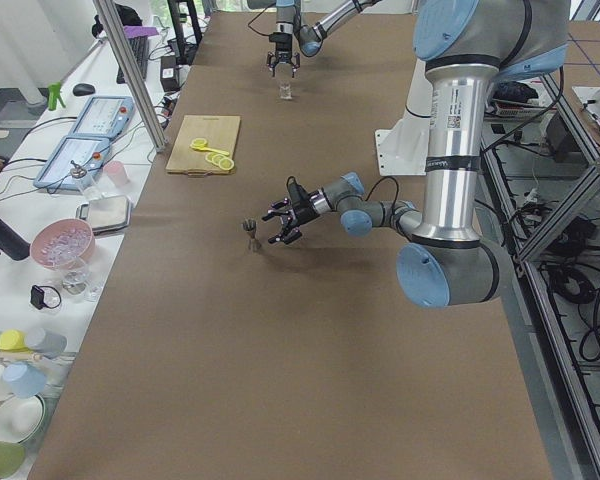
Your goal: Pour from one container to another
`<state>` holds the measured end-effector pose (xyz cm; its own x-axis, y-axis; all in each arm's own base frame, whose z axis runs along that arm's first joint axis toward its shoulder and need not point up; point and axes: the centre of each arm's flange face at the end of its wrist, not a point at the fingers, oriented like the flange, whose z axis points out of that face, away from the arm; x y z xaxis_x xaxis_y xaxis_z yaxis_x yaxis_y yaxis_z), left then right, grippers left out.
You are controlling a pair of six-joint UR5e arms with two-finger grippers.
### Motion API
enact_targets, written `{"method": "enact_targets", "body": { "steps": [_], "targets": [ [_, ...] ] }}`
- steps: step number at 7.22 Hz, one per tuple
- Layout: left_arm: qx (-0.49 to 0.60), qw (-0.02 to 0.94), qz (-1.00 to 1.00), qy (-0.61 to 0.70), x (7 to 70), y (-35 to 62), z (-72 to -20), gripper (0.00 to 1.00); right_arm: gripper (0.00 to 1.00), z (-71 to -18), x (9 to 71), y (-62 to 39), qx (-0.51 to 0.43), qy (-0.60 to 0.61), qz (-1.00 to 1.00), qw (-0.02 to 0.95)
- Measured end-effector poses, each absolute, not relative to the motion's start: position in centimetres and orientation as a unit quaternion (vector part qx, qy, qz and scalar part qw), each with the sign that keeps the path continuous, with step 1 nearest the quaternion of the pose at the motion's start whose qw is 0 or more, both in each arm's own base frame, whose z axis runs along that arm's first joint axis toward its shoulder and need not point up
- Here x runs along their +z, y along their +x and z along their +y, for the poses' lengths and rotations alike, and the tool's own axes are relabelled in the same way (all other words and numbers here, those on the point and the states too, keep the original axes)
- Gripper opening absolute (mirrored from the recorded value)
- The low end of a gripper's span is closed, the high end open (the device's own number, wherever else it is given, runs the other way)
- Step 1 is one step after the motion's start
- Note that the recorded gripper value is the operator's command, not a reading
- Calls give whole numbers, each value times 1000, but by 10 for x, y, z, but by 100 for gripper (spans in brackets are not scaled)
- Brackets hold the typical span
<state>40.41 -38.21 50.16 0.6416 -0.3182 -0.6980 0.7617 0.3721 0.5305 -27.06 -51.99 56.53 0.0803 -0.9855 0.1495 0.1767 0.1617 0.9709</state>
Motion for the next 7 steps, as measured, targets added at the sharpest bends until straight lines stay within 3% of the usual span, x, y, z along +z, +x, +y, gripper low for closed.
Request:
{"method": "enact_targets", "body": {
  "steps": [7],
  "targets": [
    [-351,788,223,455,521,420,-410,92,100,-514,593,-273,-494,471,-467,563]
  ]
}}
